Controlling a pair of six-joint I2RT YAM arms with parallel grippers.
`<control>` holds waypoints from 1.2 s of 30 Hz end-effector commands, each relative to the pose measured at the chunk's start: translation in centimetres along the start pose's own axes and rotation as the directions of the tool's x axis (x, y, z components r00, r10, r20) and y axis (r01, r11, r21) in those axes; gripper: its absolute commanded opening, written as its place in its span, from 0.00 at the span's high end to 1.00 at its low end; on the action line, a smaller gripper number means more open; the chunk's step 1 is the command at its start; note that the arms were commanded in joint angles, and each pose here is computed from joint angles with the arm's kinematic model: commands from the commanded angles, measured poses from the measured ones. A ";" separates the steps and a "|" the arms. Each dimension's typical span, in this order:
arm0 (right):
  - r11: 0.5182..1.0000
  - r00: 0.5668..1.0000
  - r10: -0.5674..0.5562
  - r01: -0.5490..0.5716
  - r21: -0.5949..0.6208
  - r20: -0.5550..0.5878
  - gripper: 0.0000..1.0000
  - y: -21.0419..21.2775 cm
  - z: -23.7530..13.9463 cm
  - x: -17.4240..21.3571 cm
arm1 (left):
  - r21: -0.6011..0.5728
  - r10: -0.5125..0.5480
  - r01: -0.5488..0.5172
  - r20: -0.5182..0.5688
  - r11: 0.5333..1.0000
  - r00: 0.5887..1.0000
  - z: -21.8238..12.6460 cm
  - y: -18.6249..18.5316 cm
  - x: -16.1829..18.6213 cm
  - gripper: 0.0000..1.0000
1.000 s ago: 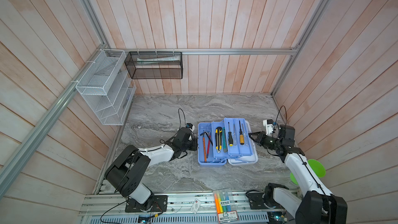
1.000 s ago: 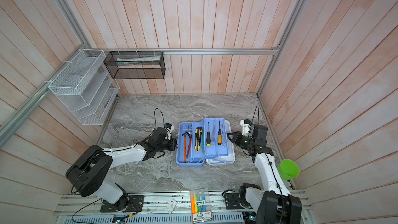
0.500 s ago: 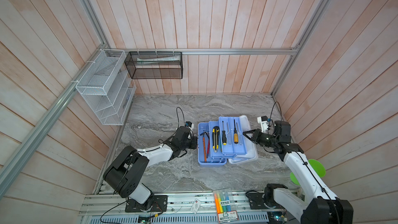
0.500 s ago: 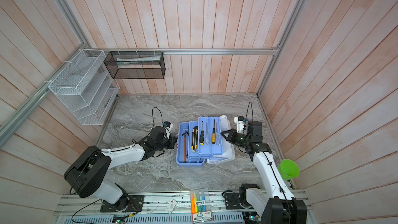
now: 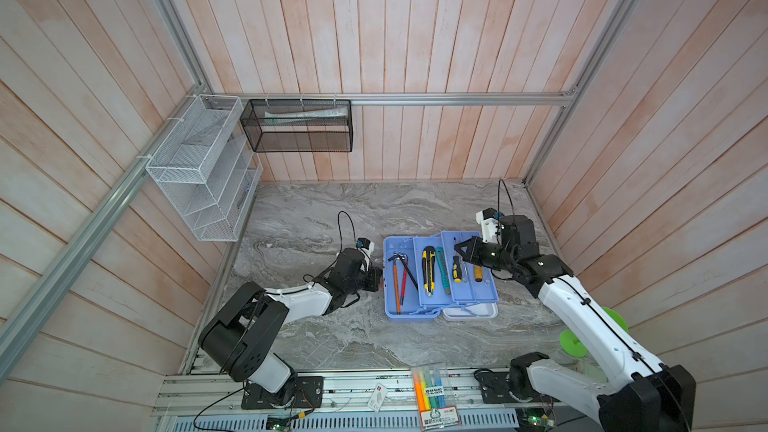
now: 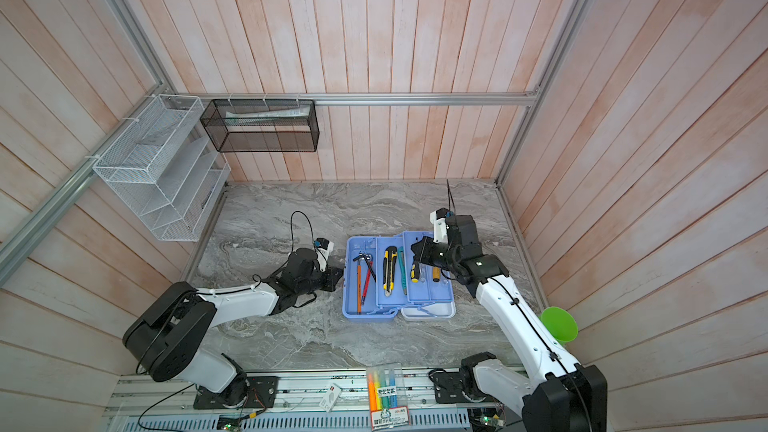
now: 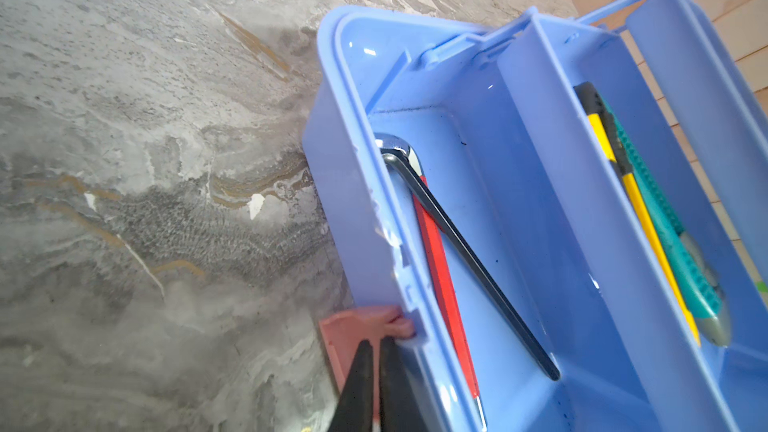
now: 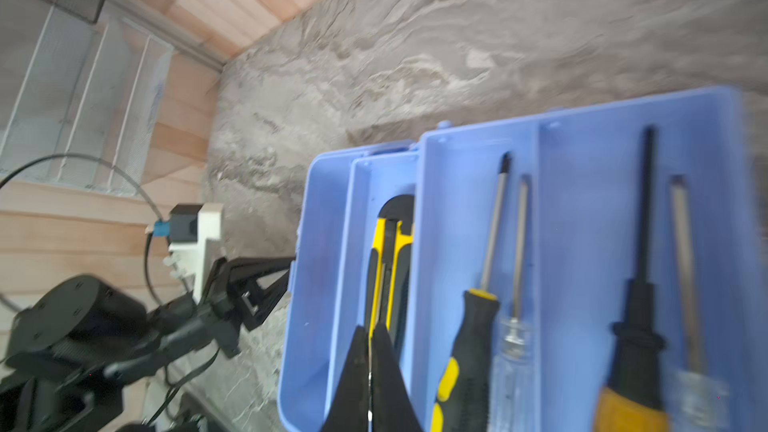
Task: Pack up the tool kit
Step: 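Lift and swing the white lid up over the tray with the right gripper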
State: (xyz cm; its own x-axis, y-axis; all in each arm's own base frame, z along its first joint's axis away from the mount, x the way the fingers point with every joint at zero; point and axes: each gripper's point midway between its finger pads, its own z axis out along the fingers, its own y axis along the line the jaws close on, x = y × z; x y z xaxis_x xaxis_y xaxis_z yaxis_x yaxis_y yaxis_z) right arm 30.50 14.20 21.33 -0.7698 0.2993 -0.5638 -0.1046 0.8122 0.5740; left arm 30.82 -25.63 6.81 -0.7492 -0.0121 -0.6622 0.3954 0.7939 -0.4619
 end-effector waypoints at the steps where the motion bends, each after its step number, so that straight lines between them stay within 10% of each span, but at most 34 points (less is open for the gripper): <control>1: 0.982 0.989 -0.003 -0.025 0.189 0.147 1.00 -4.3 -3.1 -3.2 | 0.043 0.007 -0.008 0.033 0.999 0.999 -0.7 -0.8 -0.6 0.91; 15: 0.920 0.949 0.316 -0.309 0.243 0.011 1.00 -19.8 2.8 2.1 | 0.066 0.007 -0.010 0.042 0.998 0.999 -0.4 -1.4 -1.4 0.91; 36: 0.931 0.928 0.326 -0.348 -0.106 -0.179 1.00 -16.6 7.0 4.9 | 0.099 0.005 -0.008 0.028 0.995 1.000 0.3 -1.7 -1.1 0.91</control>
State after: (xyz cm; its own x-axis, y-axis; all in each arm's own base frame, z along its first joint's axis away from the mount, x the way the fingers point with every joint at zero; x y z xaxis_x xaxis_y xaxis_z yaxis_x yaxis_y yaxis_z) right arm 33.04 3.68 3.41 -0.8381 0.4946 -0.2303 0.2003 0.6715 0.7134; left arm 30.64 -25.84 6.81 -0.7521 -0.0162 -0.6589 0.4083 0.7733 -0.4851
